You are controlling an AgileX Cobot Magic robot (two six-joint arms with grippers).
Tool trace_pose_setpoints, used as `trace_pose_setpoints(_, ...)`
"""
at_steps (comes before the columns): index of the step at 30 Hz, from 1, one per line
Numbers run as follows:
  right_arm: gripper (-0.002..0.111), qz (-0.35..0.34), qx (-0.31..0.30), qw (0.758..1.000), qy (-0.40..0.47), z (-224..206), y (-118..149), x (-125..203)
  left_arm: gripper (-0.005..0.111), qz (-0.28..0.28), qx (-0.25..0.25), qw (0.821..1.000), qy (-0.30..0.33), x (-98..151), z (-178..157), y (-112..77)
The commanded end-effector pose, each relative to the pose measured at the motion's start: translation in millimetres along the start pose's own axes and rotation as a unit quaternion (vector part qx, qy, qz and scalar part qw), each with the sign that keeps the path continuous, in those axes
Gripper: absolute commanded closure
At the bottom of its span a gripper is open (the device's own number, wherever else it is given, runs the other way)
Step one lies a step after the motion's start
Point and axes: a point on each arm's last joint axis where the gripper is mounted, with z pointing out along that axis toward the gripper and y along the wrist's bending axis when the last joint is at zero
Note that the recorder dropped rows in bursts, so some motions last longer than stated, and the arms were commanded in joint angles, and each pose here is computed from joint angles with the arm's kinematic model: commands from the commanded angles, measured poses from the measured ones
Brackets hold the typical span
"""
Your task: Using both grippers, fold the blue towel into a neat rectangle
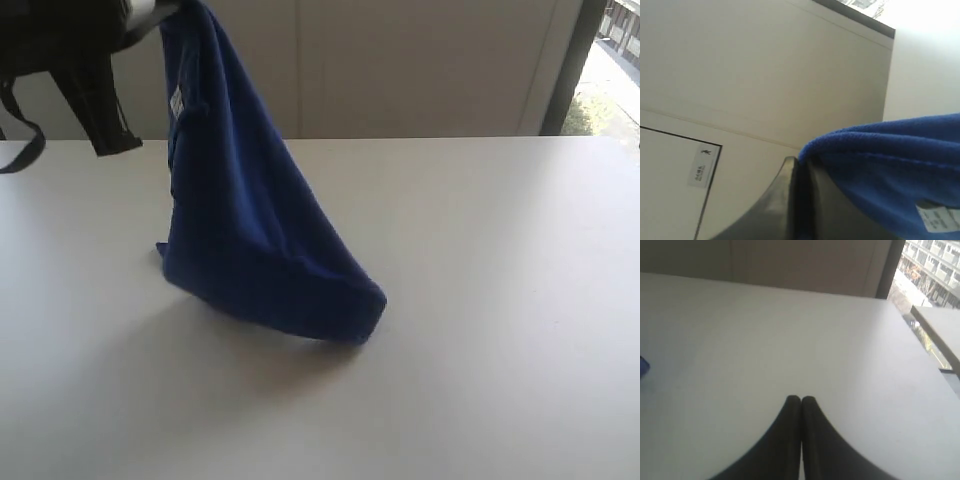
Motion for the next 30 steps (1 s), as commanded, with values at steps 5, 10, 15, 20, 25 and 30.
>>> trace_pose_setpoints(5, 0.108, 0.082, -0.004, 0.969, -0.232, -10, -3, -40, 0.107, 0.024, -0.048, 0.998, -0.019, -9, -22, 18.4)
trace_pose_setpoints(10, 0.108, 0.195, -0.049, 0.915, -0.350, -23, -4, -59, 0.107, 0.024, -0.025, 0.999, -0.015, -8, -26, 16.1)
trace_pose_setpoints(15, 0.108, 0.265, -0.097, 0.863, -0.420, -34, -5, -70, 0.107, 0.019, 0.023, 0.999, 0.027, 7, -37, 14.4)
trace_pose_setpoints(20, 0.108, 0.291, -0.100, 0.871, -0.383, -29, -4, -65, 0.107, 0.005, 0.041, 0.995, 0.086, 30, -49, 18.9)
trace_pose_setpoints(25, 0.108, 0.313, -0.055, 0.925, -0.207, -12, -3, -48, 0.107, 0.004, -0.012, 0.994, 0.112, 41, -54, 32.0)
trace_pose_setpoints(30, 0.108, 0.253, -0.028, 0.960, -0.114, -2, -5, -68, 0.107, 0.004, -0.018, 0.994, 0.112, 41, -54, 33.1)
